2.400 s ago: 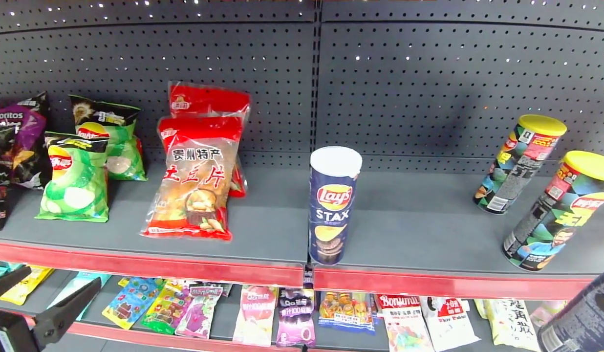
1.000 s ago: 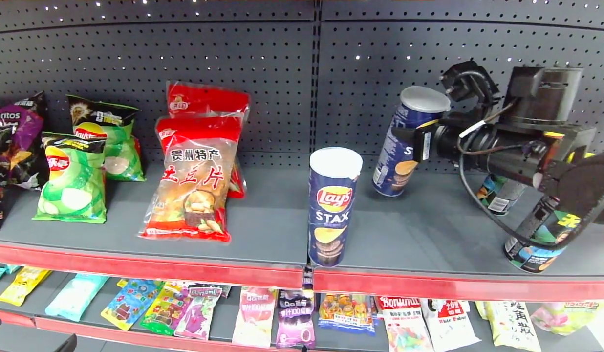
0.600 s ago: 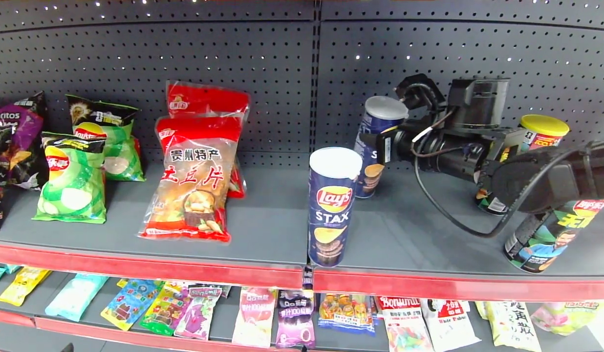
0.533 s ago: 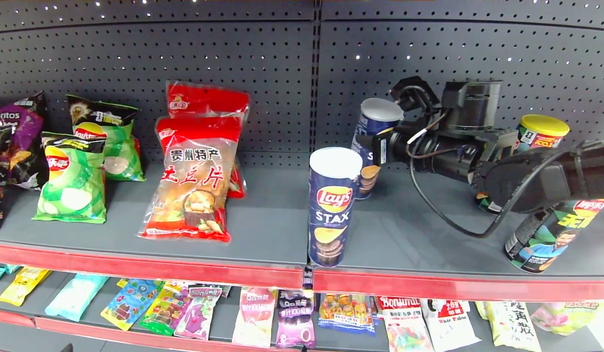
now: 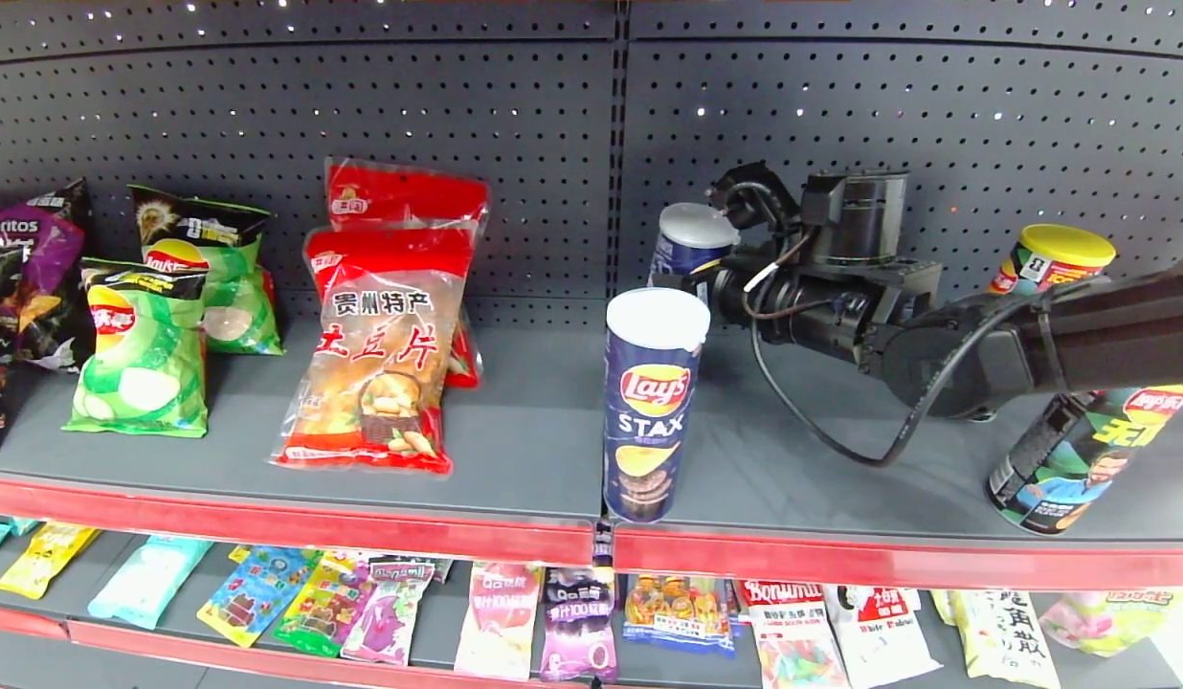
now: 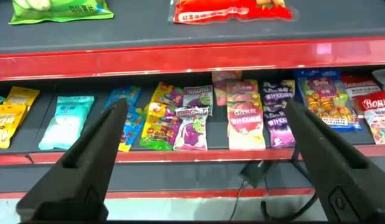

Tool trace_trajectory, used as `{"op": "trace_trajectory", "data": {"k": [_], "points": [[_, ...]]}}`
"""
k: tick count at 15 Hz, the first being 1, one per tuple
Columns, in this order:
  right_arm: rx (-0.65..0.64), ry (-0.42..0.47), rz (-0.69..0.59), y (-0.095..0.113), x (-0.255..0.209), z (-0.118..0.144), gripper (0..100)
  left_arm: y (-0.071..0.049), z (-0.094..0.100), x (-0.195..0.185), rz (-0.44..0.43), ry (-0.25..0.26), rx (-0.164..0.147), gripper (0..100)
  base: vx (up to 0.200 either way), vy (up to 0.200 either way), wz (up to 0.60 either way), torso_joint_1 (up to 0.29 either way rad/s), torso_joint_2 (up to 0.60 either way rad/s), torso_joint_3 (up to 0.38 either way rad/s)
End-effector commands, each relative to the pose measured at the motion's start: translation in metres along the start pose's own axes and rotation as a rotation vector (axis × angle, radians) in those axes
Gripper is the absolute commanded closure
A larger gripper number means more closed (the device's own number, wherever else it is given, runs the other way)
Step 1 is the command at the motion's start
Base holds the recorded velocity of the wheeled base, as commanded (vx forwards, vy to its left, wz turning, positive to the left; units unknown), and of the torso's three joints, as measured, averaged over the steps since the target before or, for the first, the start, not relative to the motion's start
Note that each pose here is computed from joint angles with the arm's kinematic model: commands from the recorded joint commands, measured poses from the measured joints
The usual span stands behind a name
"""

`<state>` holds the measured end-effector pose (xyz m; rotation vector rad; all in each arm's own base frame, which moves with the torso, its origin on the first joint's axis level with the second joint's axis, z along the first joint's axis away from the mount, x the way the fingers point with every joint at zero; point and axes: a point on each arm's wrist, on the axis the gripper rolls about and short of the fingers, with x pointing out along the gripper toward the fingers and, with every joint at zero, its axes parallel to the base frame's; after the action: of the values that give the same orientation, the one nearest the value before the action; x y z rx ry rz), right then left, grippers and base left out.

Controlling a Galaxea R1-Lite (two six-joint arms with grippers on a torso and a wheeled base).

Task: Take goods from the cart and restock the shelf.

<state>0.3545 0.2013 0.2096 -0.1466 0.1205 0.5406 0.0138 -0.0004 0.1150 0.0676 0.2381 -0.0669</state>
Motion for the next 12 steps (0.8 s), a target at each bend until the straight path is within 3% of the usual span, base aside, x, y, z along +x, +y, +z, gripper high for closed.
{"op": "trace_trajectory", "data": {"k": [1, 12], "points": [[-0.002, -0.007, 0.009, 0.004, 0.002, 0.001, 100, 0.0, -0.001, 0.0, 0.002, -0.001, 0.0, 0, 0.0, 0.0, 0.0, 0.0, 0.0, 0.0], [0.013, 0.013, 0.03, 0.02, 0.008, -0.004, 100, 0.0, -0.001, -0.003, 0.001, -0.029, -0.002, 0, 0.0, 0.0, 0.0, 0.0, 0.0, 0.0]]}}
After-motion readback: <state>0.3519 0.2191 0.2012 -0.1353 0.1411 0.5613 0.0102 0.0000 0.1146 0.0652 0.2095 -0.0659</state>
